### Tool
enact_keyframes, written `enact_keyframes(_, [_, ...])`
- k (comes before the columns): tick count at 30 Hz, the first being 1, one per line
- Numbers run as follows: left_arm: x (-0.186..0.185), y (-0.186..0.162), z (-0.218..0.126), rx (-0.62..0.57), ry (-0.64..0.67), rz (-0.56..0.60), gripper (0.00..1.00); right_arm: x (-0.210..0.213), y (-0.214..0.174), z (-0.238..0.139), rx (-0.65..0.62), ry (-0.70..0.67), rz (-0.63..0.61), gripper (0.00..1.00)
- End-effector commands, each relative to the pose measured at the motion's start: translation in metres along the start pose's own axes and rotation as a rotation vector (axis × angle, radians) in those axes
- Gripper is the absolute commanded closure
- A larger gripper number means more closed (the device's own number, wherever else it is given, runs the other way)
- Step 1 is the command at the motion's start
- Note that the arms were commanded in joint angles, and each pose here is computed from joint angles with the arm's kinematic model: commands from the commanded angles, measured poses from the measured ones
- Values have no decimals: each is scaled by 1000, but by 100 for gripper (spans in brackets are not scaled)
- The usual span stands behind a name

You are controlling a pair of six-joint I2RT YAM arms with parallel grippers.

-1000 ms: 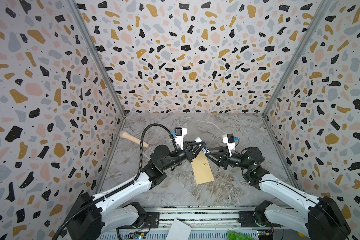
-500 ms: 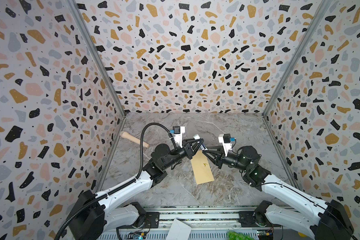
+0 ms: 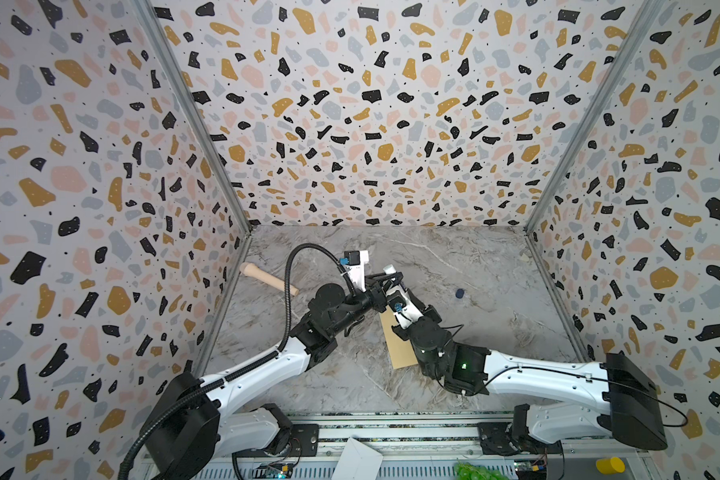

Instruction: Place the letter into the envelope and seal it

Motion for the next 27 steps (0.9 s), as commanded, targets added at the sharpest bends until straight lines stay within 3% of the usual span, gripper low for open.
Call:
enact_keyframes(1, [-30, -2, 1, 36, -129, 15, 100, -14, 32, -3, -62, -102, -18, 100])
enact_keyframes(5, [-30, 0, -1, 33, -124, 21, 100, -11, 35, -6, -76, -39, 31, 99])
enact_keyframes(8, [-30, 2, -4, 28, -115, 34, 100, -5, 39, -13, -92, 175, 138, 92])
enact_keyframes(13, [-34, 12, -10, 3, -118, 54, 100, 0, 41, -31, -110, 693, 389, 53])
enact_keyframes(17, [-39, 19, -16, -19, -134, 71, 100, -7, 38, -42, -106, 905, 514, 29])
enact_keyframes(27, [-53, 27, -24, -50, -199, 93, 100, -31, 29, -51, -105, 1166, 749, 24])
Point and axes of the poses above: each gripper's point midway between its finger pads, its own z axis out along the fingers, its own x axis along the line the jaws close on, y = z × x, the point moved 2 cm from there along -z, back along the fingers, and after that the axes turned 10 degrees about z, right-handed, at the moved point
